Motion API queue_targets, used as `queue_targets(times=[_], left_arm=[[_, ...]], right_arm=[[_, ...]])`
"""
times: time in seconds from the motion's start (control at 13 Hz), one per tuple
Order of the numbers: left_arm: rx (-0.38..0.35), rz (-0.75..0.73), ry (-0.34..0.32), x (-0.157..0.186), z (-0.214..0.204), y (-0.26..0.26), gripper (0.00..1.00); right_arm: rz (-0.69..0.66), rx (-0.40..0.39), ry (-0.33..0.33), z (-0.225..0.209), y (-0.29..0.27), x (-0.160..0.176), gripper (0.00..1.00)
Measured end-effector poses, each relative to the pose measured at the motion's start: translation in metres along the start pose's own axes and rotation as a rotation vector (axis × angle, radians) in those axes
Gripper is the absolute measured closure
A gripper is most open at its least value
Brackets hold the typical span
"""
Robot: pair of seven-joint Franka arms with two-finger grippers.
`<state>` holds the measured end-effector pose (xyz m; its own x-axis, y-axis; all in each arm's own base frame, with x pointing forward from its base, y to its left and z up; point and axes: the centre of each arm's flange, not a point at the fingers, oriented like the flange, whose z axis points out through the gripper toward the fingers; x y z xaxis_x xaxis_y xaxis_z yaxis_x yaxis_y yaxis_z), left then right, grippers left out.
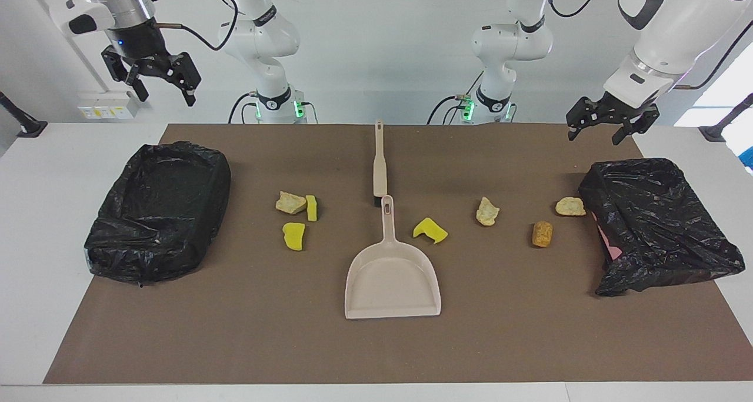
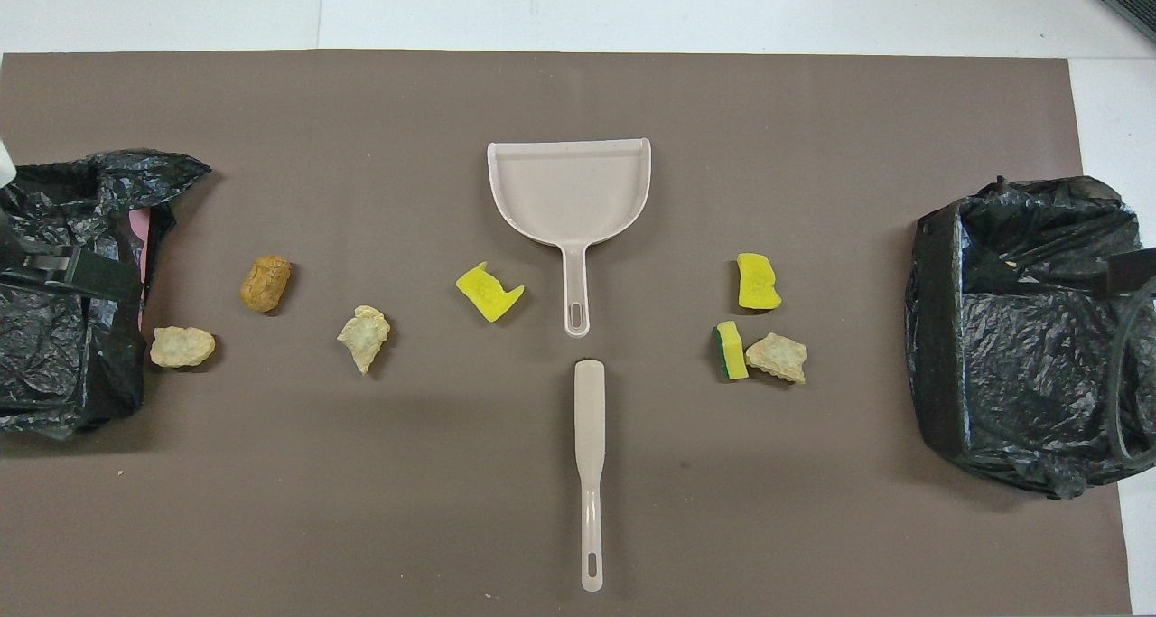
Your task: Sweep and dump trash in bin
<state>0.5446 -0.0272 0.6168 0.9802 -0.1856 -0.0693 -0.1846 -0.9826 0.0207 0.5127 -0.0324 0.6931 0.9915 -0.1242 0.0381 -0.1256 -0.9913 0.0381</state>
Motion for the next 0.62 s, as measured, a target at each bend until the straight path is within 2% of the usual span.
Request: queue_targets(times=[0.62], left_arm=[[-0.005,0.007,-0.020,-0.0008,0.0062,0.0033,0.00]], right_arm=[[0.000,0.000,-0.001,0.0005,0.0000,0.0000,0.00]])
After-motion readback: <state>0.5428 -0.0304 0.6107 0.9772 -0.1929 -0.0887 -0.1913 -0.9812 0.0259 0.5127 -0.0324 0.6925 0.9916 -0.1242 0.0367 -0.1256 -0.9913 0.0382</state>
